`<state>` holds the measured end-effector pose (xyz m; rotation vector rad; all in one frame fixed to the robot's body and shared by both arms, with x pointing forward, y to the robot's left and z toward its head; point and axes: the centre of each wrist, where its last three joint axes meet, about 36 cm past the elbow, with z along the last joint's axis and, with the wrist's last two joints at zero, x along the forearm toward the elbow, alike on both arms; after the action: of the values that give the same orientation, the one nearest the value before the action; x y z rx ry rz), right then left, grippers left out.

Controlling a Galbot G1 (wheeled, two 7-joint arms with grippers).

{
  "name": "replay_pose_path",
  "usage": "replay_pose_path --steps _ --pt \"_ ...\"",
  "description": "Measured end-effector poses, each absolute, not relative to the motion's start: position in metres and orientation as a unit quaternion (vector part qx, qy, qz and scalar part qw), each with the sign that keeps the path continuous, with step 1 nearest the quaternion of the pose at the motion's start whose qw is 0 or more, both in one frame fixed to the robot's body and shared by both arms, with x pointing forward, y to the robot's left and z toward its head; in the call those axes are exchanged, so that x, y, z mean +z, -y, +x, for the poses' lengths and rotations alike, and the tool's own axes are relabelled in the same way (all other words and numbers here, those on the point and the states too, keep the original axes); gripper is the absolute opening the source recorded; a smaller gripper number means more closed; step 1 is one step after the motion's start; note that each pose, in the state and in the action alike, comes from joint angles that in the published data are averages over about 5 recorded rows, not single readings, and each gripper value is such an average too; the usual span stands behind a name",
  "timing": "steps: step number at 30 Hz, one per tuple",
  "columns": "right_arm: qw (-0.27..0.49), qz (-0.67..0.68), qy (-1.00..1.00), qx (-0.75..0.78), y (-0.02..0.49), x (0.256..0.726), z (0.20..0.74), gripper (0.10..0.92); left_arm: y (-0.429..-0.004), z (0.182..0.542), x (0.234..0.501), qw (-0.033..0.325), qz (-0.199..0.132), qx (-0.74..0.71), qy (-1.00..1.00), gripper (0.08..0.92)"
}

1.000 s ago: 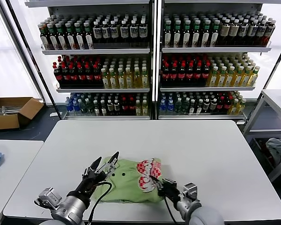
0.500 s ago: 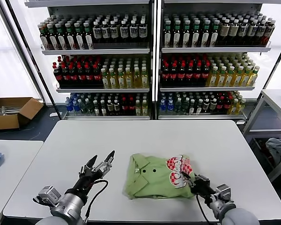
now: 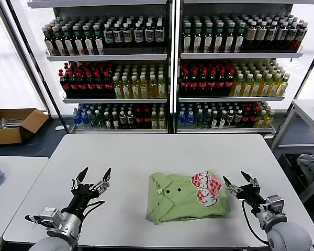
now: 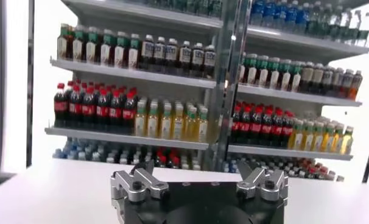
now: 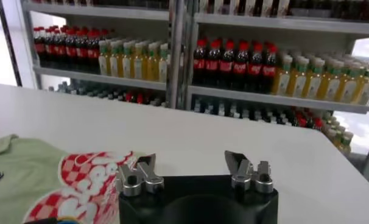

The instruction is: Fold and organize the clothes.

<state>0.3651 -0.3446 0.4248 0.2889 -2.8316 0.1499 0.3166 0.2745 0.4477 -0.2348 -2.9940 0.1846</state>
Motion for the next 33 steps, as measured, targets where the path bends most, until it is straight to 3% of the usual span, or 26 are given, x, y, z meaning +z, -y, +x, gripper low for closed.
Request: replay_pose_path --steps 4,14,22,33 --pt "0.141 0.109 0.983 0.043 0.319 0.421 0.374 0.819 -0.275 0.316 0.442 0.065 -0.076 0.041 0.994 0.823" --pt "0.178 0.135 0.974 0.027 0.251 0.396 0.390 0.823 -0.281 0.310 0.424 0.070 -0.070 0.012 0.995 0.823" --pt "0.212 0.127 0.969 0.027 0.233 0.384 0.386 0.823 -0.283 0.310 0.416 0.072 -0.068 0.006 0.995 0.823" --pt "0.162 0.126 0.978 0.025 0.228 0.417 0.351 0.823 -0.284 0.304 0.411 0.074 -0.065 0.004 0.995 0.823"
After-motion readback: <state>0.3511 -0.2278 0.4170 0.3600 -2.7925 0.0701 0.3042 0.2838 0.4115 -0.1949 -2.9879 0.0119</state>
